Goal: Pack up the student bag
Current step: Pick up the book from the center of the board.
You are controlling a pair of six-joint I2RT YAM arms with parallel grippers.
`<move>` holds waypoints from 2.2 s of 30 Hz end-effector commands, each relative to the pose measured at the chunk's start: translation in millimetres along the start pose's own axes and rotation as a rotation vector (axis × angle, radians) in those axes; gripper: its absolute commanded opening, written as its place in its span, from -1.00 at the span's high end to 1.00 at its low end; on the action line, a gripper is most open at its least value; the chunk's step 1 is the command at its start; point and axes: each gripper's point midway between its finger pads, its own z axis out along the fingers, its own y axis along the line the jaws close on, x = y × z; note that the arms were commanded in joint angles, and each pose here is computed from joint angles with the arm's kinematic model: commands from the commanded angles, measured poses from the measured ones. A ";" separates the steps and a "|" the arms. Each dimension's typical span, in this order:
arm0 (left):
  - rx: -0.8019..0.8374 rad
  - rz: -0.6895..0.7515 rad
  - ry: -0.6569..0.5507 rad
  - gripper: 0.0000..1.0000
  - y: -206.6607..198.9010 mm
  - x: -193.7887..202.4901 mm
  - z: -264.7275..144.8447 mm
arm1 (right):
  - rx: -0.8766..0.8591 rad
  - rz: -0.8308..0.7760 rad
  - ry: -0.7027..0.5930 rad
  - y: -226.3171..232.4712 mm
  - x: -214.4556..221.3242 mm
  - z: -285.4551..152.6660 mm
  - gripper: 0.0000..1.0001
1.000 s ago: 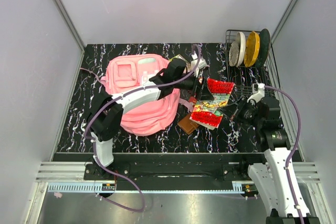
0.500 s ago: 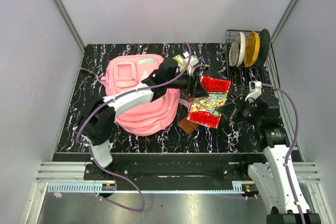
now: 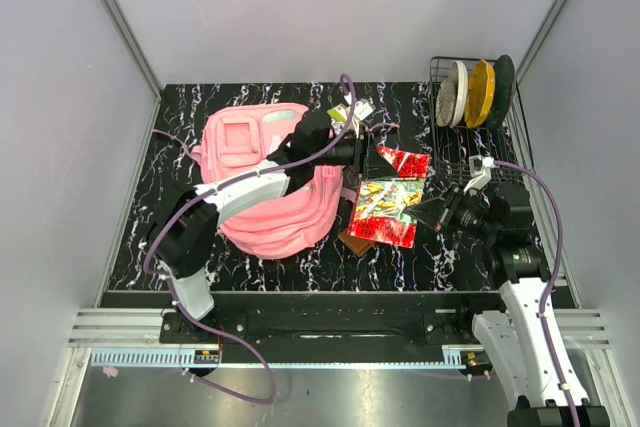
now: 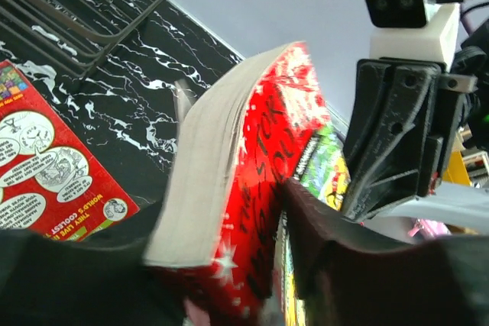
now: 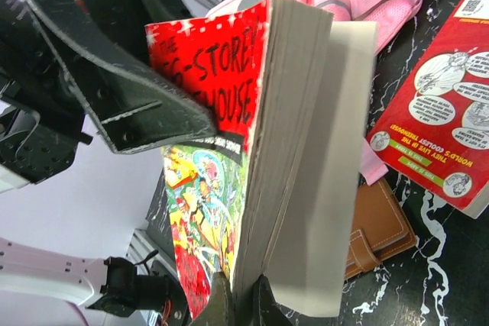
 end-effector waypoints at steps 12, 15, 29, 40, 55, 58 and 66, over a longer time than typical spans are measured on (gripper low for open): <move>-0.348 0.132 -0.254 1.00 10.3 -69.8 -68.6 | 0.081 0.065 -0.124 4.4 -59.7 15.0 -0.61; -0.422 0.077 -0.357 1.00 18.0 -95.2 -99.9 | 0.009 0.154 -0.139 16.9 -63.4 18.5 -0.85; -0.305 -0.200 -0.644 1.00 -14.0 -130.4 -134.1 | -0.115 0.355 -0.093 37.7 -23.9 53.7 -0.93; -0.190 -0.273 -0.739 1.00 -31.4 -133.9 -144.2 | -0.212 0.423 -0.171 48.5 -27.8 90.1 -0.94; -0.174 -0.321 -0.786 1.00 -23.3 -124.8 -148.5 | -0.357 0.420 -0.247 74.4 -40.5 95.7 -0.50; -0.185 -0.328 -0.789 1.00 -19.5 -120.6 -150.0 | -0.388 0.412 -0.260 82.7 -45.8 91.2 -0.17; -0.217 -0.340 -0.735 0.61 -6.5 -103.3 -142.7 | -0.421 0.389 -0.279 96.5 -52.0 77.7 1.00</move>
